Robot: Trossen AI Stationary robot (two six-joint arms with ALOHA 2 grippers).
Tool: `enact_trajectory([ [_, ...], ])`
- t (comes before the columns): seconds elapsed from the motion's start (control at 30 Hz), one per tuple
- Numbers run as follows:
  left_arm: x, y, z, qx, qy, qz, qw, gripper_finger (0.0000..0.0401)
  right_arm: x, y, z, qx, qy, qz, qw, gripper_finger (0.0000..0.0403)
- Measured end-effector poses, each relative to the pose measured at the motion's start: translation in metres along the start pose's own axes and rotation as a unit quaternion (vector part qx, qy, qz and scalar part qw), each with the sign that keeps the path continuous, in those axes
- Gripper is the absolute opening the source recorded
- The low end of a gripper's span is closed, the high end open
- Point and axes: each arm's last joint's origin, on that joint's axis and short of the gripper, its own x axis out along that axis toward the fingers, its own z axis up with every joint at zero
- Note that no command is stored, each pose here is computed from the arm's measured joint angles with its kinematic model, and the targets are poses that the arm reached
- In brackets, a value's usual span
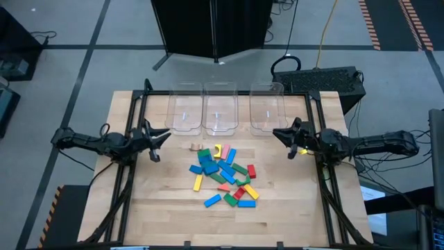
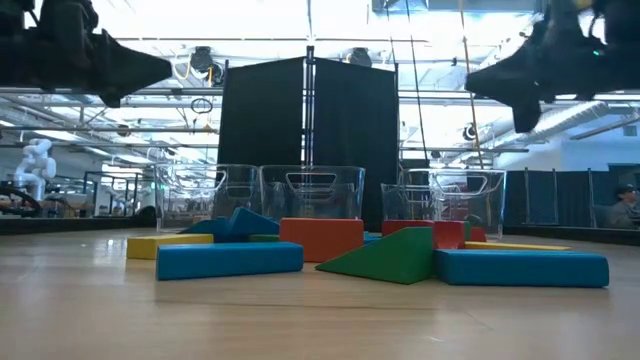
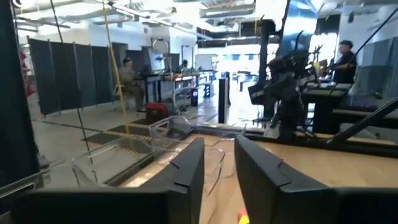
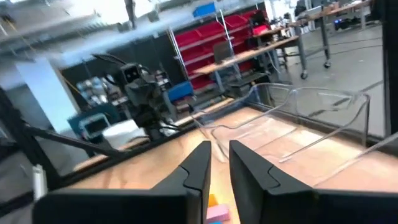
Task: Sort blocks by size
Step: Put the green rectangular block into the right transparent bin
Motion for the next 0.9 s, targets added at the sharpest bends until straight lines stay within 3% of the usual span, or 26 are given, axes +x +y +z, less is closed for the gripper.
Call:
enact_trajectory([
  [0.3, 0.008, -0.002, -0.004, -0.013, 0.019, 0.018, 1.0, 0.0123, 0.054, 0.022, 0.03, -0.15, 0.089, -0.04, 0.984, 0.0095],
  [0.47, 0.011, -0.001, -0.005, 0.018, 0.024, 0.028, 0.999, 0.0123, 0.082, 0.026, 0.037, -0.204, 0.115, -0.056, 0.971, 0.0116],
  [0.77, 0.011, -0.001, -0.009, 0.027, 0.041, 0.026, 0.998, 0.0123, 0.106, 0.018, 0.038, -0.224, 0.124, -0.082, 0.963, 0.0126],
  [0.9, 0.01, -0.001, -0.012, 0.004, 0.055, 0.025, 0.998, 0.0123, 0.111, 0.012, 0.038, -0.227, 0.115, -0.094, 0.963, 0.0126],
])
